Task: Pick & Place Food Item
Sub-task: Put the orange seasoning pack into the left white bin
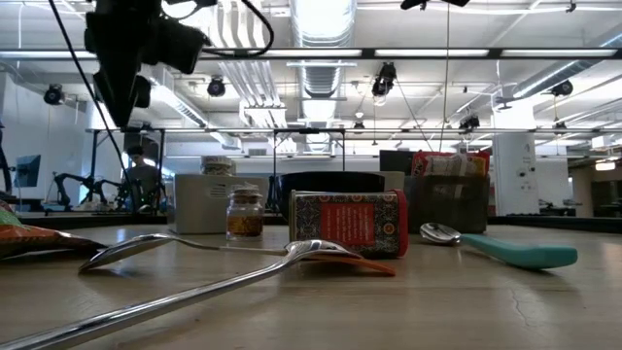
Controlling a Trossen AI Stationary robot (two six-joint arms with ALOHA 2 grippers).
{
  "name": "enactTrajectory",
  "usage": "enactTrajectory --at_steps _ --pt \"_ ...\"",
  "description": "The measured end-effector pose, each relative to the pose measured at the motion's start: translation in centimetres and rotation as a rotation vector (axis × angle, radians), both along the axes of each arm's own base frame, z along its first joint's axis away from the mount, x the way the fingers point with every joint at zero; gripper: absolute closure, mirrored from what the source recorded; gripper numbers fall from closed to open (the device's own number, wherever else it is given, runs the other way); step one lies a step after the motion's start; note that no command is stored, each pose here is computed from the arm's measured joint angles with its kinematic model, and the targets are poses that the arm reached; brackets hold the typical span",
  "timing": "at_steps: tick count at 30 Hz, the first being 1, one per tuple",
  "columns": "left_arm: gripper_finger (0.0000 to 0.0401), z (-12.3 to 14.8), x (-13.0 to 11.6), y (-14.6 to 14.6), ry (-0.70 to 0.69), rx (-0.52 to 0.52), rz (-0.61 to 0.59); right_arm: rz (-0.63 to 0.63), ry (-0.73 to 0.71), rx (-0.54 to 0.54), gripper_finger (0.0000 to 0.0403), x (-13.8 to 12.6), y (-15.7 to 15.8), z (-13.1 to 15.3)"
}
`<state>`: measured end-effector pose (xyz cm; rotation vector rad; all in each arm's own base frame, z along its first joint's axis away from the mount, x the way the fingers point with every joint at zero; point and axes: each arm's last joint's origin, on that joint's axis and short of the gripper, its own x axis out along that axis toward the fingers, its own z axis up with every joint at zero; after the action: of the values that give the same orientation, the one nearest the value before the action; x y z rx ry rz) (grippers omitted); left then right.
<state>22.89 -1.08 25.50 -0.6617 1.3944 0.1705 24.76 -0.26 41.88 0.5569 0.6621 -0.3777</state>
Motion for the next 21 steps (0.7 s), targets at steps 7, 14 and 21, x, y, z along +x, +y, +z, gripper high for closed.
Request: enactTrajectory --at_steps 7,14,21 --pt "0.0176 -3.8 -1.3 -0.1 0.126 -0.047 0.144 0.017 0.002 0.010 0.0090 0.0 0.2 0.0" --pt "0.0176 -6.7 -1.7 -1.3 0.121 -0.196 0.167 0.043 0.006 0.012 0.0090 0.0 0.9 -0.1" --pt "0.0176 -8.0 -1.7 -2.8 0.076 -0.242 0.153 0.047 0.007 0.016 0.0090 -0.1 1.2 -0.1"
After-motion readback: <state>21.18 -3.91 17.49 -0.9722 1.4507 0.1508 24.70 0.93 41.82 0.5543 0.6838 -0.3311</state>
